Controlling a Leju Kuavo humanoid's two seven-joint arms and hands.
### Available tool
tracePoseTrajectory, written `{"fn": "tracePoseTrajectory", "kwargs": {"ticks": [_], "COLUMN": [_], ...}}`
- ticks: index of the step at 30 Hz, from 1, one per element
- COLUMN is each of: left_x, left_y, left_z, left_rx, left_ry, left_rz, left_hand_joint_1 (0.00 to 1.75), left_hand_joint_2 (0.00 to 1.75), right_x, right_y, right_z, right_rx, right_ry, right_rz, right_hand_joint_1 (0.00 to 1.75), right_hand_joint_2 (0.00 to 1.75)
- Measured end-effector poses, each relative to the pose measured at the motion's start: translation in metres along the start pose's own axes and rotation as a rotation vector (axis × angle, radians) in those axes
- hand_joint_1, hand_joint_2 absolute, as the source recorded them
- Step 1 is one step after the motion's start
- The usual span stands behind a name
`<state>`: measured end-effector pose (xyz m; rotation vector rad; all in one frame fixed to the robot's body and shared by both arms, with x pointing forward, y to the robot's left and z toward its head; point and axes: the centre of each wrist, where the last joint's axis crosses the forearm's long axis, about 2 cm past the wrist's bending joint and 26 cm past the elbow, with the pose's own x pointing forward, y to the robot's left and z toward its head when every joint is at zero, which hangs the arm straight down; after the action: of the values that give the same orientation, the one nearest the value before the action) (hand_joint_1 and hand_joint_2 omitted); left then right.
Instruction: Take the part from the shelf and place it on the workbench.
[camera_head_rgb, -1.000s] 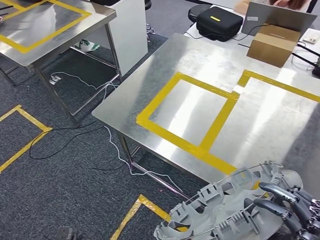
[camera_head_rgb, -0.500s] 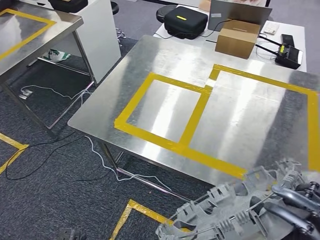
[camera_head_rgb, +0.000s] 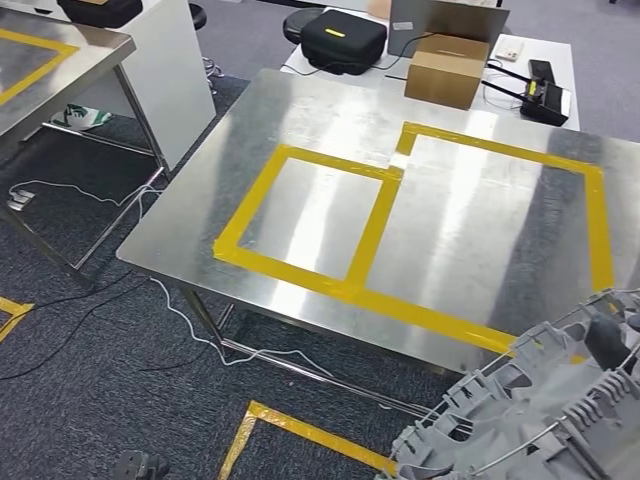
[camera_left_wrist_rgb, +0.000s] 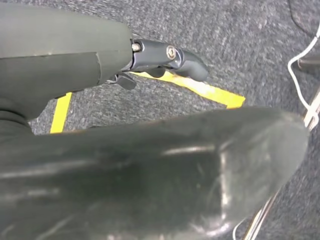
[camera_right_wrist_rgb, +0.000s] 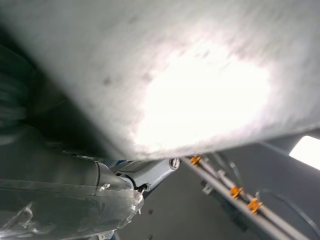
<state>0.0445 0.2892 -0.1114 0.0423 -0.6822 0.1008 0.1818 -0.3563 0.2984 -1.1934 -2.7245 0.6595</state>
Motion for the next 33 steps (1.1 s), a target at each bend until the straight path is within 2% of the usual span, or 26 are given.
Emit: {"fn": "tracePoseTrajectory", "kwargs": {"ticks": [22,26,29,33], "left_x": [0.0,-0.002,-0.002,0.0], "left_y": [0.0,0.002,0.002,0.005], "left_z": [0.0,0.001,0.001,0.0], "left_rx": [-0.003,0.0,-0.006,-0.017], "left_ry": [0.004,0.01,0.01,0.006], "left_rz": [-0.004,-0.006,-0.007,-0.015], "left_hand_joint_1": [0.0,0.0,0.0,0.0], "left_hand_joint_2": [0.0,0.0,0.0,0.0], "right_x": [-0.016,-0.022,-0.037,-0.081], "right_y": [-0.012,-0.014,-0.017,-0.024], "right_z": [0.014,0.017,0.016,0.011], "right_rx": [0.063,0.073,0.107,0.171], "right_ry": [0.088,0.141,0.231,0.368], "right_rz": [0.041,0.023,-0.007,0.015], "right_hand_joint_1": [1.75,1.75,1.75,1.75], "right_hand_joint_2": [1.75,1.75,1.75,1.75]}}
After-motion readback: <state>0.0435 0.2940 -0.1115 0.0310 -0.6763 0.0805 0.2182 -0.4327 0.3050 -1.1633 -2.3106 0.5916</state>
